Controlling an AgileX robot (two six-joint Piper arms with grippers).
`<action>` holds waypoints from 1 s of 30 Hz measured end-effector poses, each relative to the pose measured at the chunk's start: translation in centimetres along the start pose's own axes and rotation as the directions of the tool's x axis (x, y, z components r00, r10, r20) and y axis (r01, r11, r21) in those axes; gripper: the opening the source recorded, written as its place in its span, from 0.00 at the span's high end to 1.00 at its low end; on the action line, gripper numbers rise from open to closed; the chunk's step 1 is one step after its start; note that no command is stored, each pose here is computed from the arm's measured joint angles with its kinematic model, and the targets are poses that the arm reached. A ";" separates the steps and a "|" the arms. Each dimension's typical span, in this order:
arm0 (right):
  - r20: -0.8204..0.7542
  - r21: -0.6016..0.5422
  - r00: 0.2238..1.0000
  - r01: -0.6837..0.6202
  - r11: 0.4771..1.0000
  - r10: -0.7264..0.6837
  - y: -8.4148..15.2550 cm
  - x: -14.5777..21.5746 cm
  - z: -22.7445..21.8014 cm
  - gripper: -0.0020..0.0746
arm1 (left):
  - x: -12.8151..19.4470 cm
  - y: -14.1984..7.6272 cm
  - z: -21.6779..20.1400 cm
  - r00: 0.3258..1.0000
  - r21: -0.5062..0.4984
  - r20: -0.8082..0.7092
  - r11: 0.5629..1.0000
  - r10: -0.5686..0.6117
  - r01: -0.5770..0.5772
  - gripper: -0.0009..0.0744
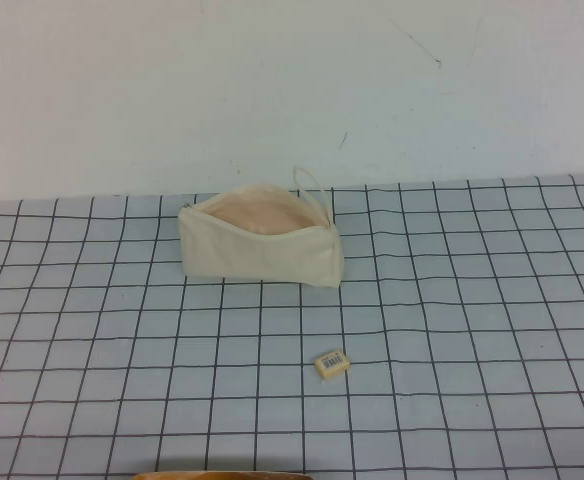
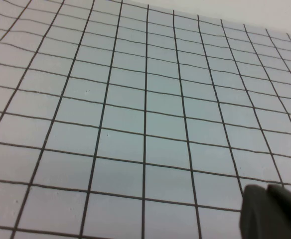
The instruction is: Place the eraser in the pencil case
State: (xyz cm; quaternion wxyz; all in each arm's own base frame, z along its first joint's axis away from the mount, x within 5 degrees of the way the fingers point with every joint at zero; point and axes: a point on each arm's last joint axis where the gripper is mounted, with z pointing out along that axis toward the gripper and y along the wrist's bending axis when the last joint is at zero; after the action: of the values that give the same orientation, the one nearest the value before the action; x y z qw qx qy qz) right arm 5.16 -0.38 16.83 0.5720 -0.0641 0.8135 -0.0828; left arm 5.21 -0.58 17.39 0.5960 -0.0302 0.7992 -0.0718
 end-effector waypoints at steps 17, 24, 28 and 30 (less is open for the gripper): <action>0.005 -0.026 0.996 -0.090 0.996 0.090 0.2 -0.1 0.0 0.98 | 0.0 0.0 0.0 1.000 0.000 0.000 1.000 0.000 0.000 0.99; -0.039 -0.231 0.811 -0.576 0.784 0.584 1.9 -0.9 -0.2 0.98 | 0.0 0.0 0.0 1.000 0.000 0.000 1.000 0.000 0.000 0.99; -0.109 -0.333 0.579 -0.787 0.519 0.808 2.6 -1.9 -0.6 0.98 | 0.0 0.0 0.0 1.000 0.000 0.000 1.000 0.000 0.000 0.99; -0.079 -0.341 0.586 -0.776 0.531 0.806 2.4 -2.1 -0.6 0.98 | 0.0 0.0 0.0 1.000 0.000 0.000 1.000 0.000 0.000 0.99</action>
State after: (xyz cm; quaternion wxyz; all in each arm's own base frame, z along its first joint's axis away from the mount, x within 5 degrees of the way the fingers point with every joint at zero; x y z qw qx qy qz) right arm 5.32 2.41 18.43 0.5619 0.2102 0.7290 0.3296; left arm 5.21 -0.58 17.39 0.5960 -0.0302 0.7992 -0.0718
